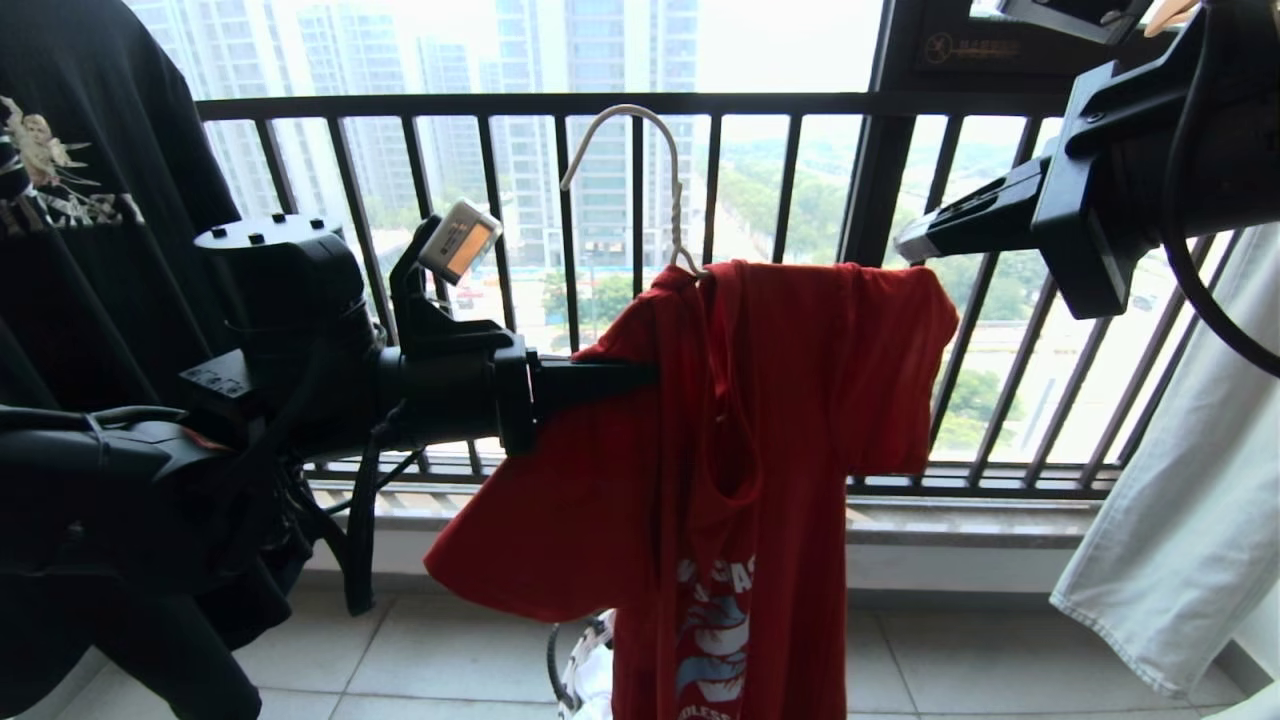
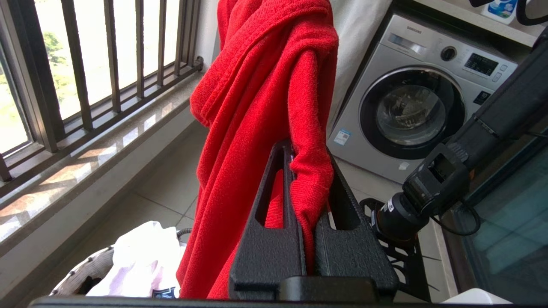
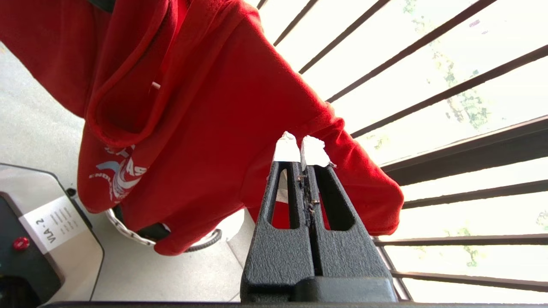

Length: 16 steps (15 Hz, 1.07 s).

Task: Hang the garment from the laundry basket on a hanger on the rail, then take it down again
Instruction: Hang the clothes rack on the clothesline

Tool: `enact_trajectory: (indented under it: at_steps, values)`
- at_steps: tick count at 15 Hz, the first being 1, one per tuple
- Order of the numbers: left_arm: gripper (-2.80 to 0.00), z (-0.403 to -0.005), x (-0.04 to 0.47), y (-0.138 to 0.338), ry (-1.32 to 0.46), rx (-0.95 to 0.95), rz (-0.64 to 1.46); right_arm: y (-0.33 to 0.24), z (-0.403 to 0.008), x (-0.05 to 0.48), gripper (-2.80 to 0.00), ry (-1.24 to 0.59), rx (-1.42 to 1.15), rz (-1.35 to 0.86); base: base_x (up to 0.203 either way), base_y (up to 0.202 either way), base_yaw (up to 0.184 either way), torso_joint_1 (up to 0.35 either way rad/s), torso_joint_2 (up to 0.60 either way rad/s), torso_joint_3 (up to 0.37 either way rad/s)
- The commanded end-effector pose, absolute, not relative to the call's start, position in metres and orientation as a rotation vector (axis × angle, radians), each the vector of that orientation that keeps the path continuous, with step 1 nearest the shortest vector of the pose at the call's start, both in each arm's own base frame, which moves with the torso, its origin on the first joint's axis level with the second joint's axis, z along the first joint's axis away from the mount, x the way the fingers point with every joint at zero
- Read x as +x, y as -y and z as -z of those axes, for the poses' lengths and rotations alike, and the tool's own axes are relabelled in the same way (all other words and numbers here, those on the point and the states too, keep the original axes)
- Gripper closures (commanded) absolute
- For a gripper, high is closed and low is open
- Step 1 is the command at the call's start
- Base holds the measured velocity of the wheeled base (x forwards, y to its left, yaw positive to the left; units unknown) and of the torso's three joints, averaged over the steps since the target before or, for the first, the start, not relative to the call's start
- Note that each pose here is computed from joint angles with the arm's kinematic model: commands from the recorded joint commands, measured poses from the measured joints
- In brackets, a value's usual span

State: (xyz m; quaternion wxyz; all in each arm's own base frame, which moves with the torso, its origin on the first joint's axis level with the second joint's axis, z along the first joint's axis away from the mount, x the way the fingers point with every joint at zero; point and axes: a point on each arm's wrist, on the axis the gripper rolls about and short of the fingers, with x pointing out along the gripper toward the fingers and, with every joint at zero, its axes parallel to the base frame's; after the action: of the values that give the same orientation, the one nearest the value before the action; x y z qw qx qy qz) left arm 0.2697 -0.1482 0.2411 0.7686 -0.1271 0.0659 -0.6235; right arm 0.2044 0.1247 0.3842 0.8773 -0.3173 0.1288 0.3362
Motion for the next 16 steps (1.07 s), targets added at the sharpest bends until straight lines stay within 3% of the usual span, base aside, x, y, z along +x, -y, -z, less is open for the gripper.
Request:
enact_trajectory:
  at_steps: [1, 10, 16]
  values:
    - [0.00, -0.238, 0.274, 0.137, -0.171, -0.267, 1.434, -0.130, -0.377, 0.211, -2.80, -0.309, -0.707, -0.725, 0.000, 0.000, 0.000, 0.000, 0.00, 0.000]
    - [0.00, -0.226, 0.271, 0.133, -0.233, -0.258, 1.563, -0.157, -0.368, 0.200, -2.80, -0.312, -0.742, -0.919, 0.000, 0.000, 0.000, 0.000, 0.00, 0.000]
    - [0.00, -0.234, 0.263, 0.127, -0.158, -0.220, 1.568, -0.173, -0.363, 0.194, -2.80, -0.298, -0.714, -1.085, 0.000, 0.000, 0.000, 0.000, 0.00, 0.000]
